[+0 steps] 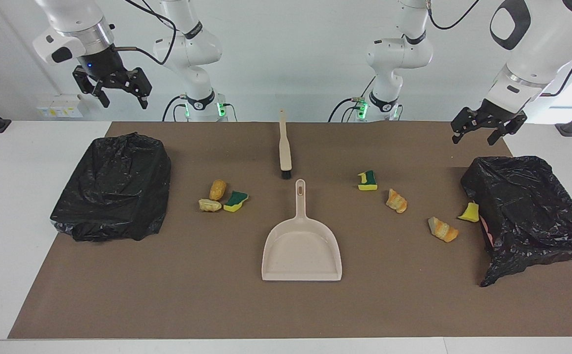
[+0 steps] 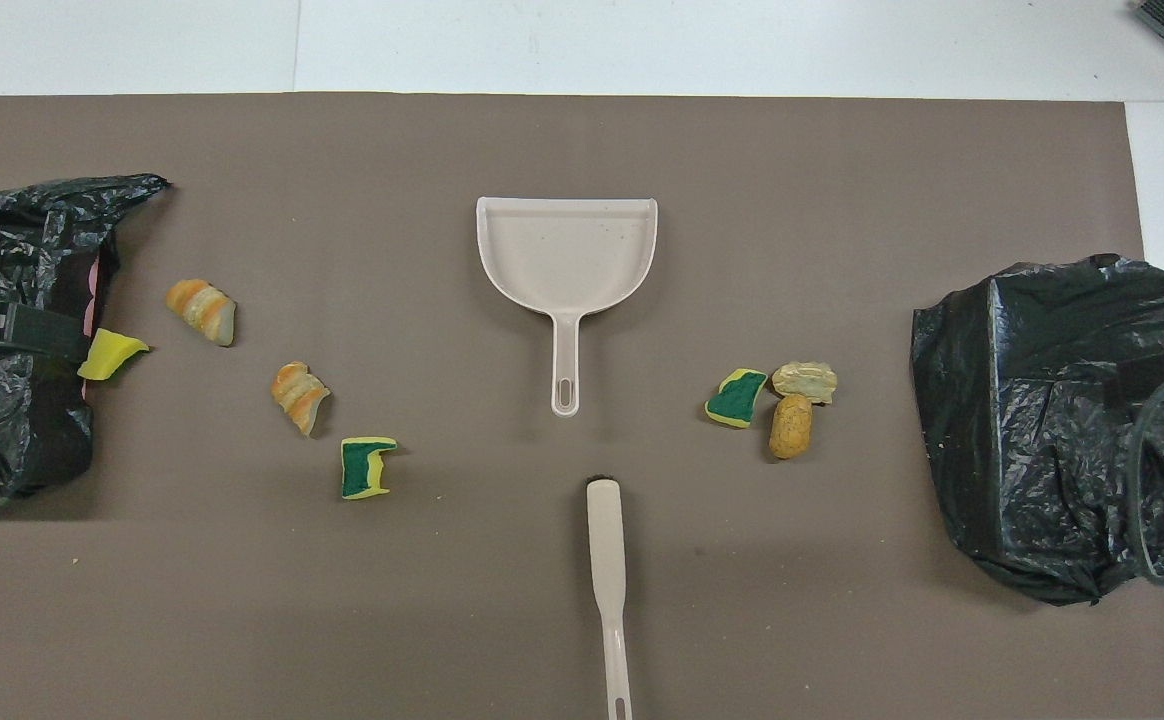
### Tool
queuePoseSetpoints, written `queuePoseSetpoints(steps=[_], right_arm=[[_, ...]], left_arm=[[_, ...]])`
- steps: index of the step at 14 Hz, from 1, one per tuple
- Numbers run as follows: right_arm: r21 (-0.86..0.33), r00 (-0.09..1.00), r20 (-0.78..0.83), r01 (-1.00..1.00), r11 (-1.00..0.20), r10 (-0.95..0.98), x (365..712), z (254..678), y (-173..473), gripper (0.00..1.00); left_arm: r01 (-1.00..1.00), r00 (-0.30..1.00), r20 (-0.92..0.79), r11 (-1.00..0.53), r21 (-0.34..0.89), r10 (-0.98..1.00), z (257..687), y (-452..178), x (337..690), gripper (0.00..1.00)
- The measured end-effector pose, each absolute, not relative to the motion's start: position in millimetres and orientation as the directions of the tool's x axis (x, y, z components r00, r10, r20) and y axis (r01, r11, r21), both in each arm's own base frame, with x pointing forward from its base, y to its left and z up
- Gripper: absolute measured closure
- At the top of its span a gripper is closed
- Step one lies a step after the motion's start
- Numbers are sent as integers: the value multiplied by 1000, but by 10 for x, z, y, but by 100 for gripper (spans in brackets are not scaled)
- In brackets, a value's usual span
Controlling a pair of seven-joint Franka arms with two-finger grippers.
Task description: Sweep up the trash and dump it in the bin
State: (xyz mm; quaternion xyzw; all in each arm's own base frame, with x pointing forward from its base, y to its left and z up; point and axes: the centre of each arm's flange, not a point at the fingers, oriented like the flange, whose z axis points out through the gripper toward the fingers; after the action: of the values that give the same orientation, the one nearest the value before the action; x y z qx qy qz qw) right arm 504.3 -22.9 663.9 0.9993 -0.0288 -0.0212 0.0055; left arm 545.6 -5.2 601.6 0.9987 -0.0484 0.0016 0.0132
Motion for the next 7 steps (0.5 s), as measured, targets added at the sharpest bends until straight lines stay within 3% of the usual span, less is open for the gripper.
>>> queuePoseSetpoints(steps=[7], right_arm=[[9, 998, -45, -53, -999, -53, 5038, 6626, -203, 0]], left_arm=[[-102, 995, 3, -994, 26, -102, 6011, -83, 5454, 0]])
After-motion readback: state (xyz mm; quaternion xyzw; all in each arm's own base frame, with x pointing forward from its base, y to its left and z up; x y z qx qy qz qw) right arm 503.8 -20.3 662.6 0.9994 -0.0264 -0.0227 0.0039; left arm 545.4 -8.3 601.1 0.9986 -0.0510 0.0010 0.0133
